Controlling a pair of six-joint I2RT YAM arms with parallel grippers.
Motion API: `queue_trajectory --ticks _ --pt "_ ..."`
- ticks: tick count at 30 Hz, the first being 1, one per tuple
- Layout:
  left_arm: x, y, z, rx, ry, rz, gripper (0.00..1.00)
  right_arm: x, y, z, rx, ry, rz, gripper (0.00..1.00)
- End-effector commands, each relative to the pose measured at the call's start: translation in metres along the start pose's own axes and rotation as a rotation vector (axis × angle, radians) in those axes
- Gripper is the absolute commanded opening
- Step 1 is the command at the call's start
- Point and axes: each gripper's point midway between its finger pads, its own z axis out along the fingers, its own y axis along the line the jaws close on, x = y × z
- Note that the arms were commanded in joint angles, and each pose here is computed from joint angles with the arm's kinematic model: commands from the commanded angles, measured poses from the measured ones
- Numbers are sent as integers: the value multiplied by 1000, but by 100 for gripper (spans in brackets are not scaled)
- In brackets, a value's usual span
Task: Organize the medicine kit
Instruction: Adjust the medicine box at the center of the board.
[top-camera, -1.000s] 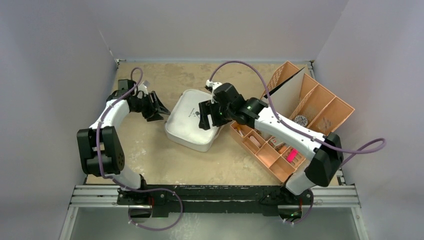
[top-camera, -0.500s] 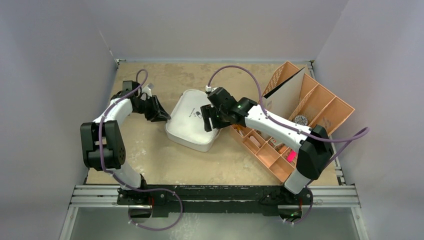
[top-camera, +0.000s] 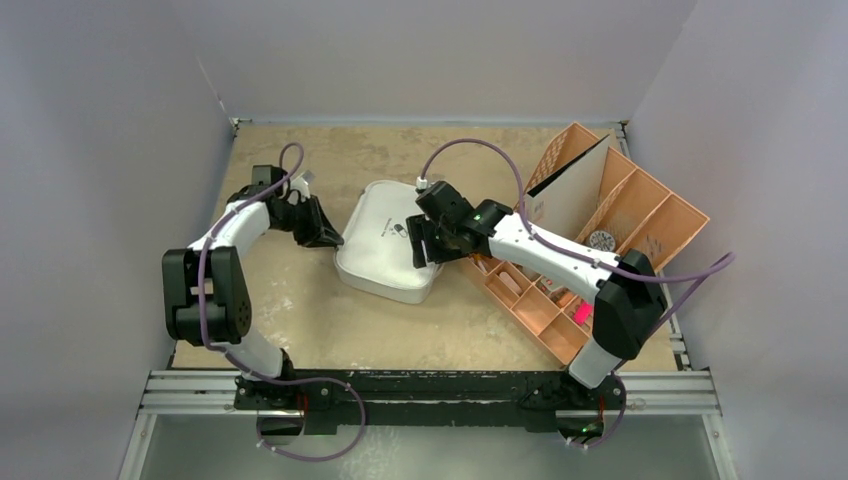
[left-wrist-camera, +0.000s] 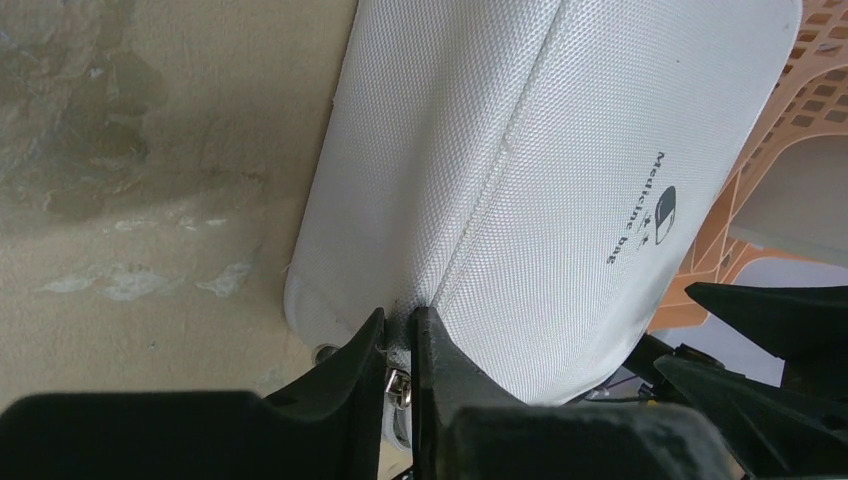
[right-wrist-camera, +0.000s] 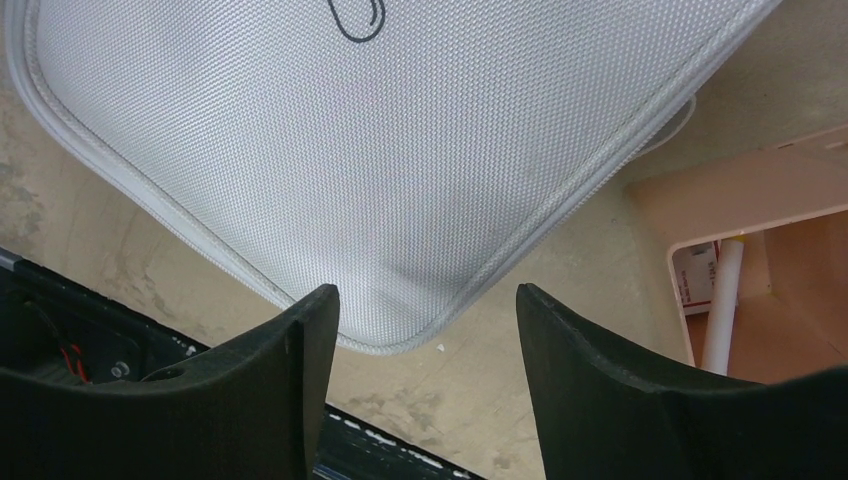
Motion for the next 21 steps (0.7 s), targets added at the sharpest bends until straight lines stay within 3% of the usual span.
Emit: queue_trajectory --ticks 1,11,21 --pt "22 8 -8 -76 13 -15 8 4 -7 5 47 0 49 67" --pt "63 4 -8 -9 -18 -175 6 7 18 21 -66 49 58 65" --pt "87 -19 -16 157 -104 -284 6 -35 44 43 -146 0 -144 60"
